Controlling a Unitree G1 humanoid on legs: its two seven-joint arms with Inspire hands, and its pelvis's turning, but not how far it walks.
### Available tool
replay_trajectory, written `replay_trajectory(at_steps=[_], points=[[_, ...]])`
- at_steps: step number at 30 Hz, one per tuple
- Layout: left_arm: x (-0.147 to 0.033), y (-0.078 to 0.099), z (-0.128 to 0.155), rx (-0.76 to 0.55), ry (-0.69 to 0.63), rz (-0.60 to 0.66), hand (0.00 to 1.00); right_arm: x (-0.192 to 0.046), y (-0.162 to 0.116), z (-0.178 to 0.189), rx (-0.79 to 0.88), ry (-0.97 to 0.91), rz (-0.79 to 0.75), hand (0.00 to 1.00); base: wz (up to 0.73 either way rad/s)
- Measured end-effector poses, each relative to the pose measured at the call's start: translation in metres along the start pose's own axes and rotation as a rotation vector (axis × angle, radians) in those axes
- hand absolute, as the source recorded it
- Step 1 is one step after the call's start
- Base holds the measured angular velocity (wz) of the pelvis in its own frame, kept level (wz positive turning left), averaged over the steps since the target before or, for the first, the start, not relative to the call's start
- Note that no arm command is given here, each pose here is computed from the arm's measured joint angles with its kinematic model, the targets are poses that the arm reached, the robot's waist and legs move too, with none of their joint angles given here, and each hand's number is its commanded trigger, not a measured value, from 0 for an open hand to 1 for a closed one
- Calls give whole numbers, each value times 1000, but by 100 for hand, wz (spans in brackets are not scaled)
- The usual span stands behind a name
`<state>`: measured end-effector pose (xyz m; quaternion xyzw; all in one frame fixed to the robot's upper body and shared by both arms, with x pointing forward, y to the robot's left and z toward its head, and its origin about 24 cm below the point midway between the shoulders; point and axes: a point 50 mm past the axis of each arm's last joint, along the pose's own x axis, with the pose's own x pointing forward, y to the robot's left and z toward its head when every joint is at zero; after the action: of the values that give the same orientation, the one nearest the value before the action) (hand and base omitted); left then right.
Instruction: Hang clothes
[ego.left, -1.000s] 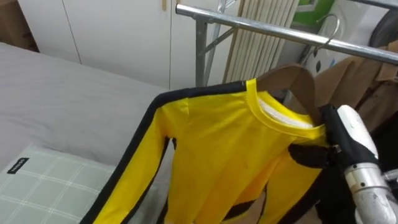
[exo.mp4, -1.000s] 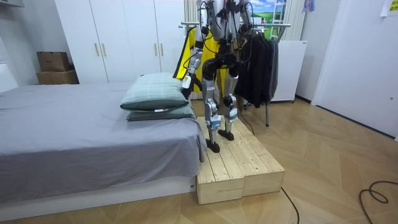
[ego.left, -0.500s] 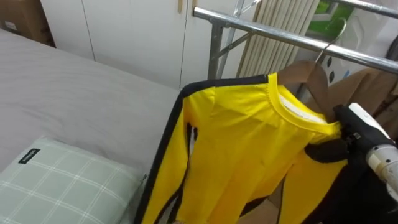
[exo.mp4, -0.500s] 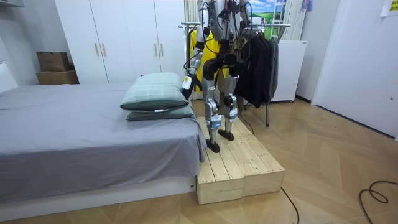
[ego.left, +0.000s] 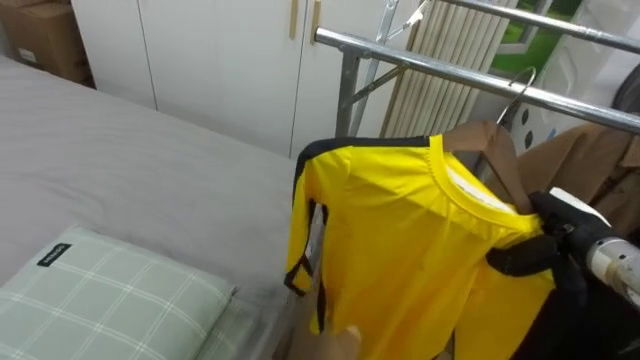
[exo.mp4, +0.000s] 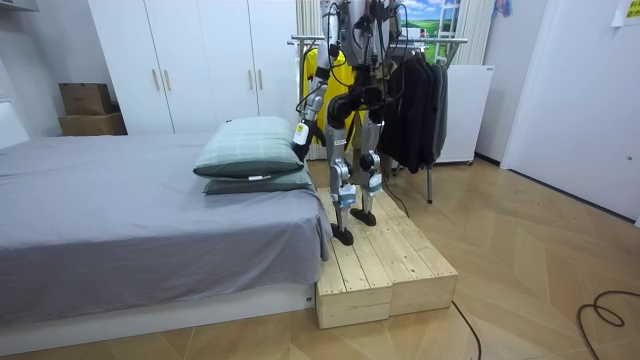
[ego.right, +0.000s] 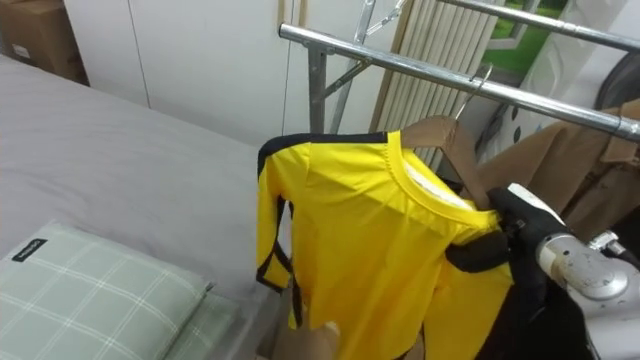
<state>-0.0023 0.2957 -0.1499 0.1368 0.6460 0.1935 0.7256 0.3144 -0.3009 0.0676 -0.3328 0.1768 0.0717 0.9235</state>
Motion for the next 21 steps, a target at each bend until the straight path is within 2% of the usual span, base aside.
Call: replay_trajectory(at_steps=[21], points=[[0, 0, 0, -7, 4, -43, 0, -7, -12, -31, 90, 122, -39, 100, 0]])
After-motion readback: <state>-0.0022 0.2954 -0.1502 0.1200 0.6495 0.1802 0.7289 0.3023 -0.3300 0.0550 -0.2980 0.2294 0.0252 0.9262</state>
